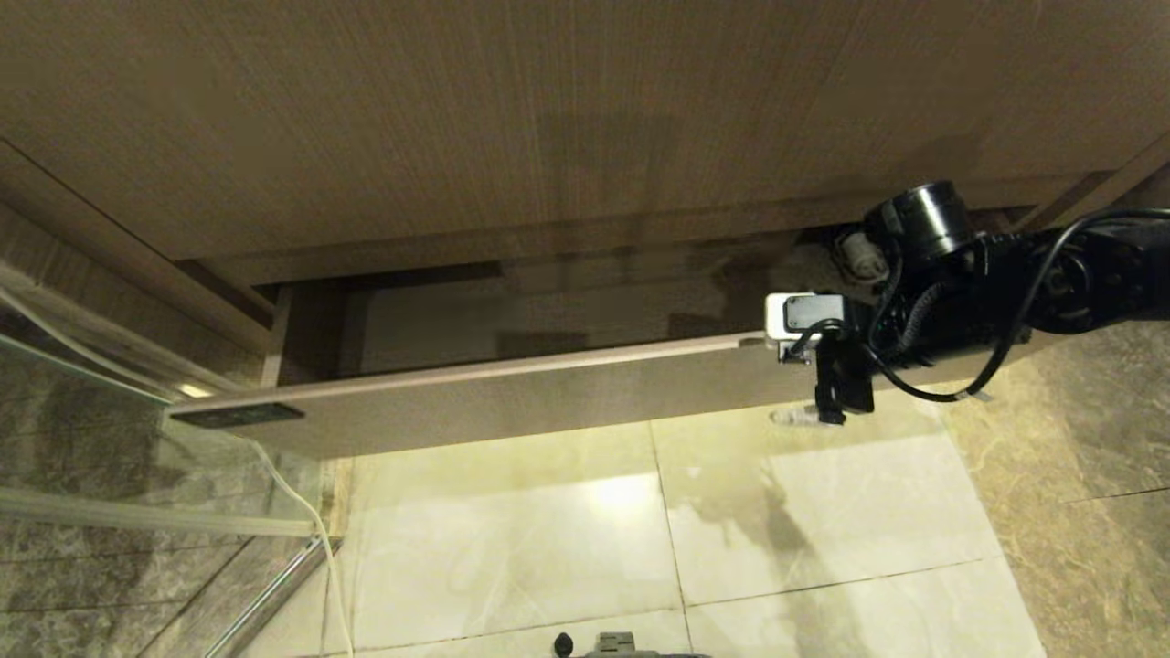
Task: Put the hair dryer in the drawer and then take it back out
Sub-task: Pull open the drawer
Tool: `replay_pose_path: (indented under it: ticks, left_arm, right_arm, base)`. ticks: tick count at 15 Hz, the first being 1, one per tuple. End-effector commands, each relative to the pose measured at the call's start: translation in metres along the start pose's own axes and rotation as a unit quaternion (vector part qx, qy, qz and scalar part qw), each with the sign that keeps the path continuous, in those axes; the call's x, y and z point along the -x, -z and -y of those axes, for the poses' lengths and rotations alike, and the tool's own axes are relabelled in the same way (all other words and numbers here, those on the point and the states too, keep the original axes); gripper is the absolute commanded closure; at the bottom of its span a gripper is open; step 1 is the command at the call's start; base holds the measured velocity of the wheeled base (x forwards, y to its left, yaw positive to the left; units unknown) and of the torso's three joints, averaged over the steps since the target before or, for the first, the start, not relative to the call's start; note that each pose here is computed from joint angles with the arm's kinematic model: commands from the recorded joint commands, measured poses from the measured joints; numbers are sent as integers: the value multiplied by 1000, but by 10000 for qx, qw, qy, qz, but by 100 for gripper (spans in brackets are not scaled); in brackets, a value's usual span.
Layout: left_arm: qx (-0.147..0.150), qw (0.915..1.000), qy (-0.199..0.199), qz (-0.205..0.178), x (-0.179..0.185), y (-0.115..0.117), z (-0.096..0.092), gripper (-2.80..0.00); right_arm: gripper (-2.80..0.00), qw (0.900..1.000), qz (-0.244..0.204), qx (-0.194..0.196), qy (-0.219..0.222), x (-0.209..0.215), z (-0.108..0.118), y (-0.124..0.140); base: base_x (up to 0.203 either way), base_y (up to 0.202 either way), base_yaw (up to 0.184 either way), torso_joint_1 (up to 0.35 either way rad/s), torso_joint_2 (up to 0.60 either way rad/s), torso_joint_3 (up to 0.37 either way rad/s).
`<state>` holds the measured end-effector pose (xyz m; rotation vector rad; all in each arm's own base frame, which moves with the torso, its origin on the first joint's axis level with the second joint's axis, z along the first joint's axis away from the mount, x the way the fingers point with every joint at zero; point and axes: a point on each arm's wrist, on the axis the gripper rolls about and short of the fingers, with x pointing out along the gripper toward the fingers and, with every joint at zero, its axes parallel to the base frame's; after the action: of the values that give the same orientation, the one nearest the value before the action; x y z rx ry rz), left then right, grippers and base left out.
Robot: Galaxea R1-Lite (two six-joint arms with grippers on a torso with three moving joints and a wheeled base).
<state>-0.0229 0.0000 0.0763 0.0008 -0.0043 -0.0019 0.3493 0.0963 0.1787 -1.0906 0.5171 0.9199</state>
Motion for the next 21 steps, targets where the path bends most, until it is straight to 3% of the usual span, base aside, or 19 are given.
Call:
replay_pose_path:
  ticks: [1,4,7,16,19,20,21]
  left_arm:
    - [4,10000,-2,-6,0,0,0,0]
    - [-3,10000,-2,-6,0,0,0,0]
    - [-3,10000,1,-6,0,0,0,0]
    - [4,10000,-2,-6,0,0,0,0]
    - [-3,10000,-2,2,0,0,0,0]
    - [-3,10000,6,2,0,0,0,0]
    - [-2,10000,-2,-6,0,0,0,0]
  right_arm:
    - [-280,9997,-55,-220,3,19,-9,8]
    - [-280,9952,-56,-973,12,34,-16,14]
    - [-280,9822,136,-1875,-33,62,-34,14]
    - [-280,9576,176,-2822,557,182,-116,28]
    - [-280,9416,182,-3268,796,198,-130,33]
    - [0,9399,155,-3306,840,198,-130,34]
    - [0,9367,117,-3372,934,199,-129,36]
  base:
    - [0,0,0,0,0,0]
    - [0,0,0,0,0,0]
    - [0,0,0,0,0,0]
    - [0,0,0,0,0,0]
    - [0,0,0,0,0,0]
    - [0,0,0,0,0,0]
    - [0,0,0,0,0,0]
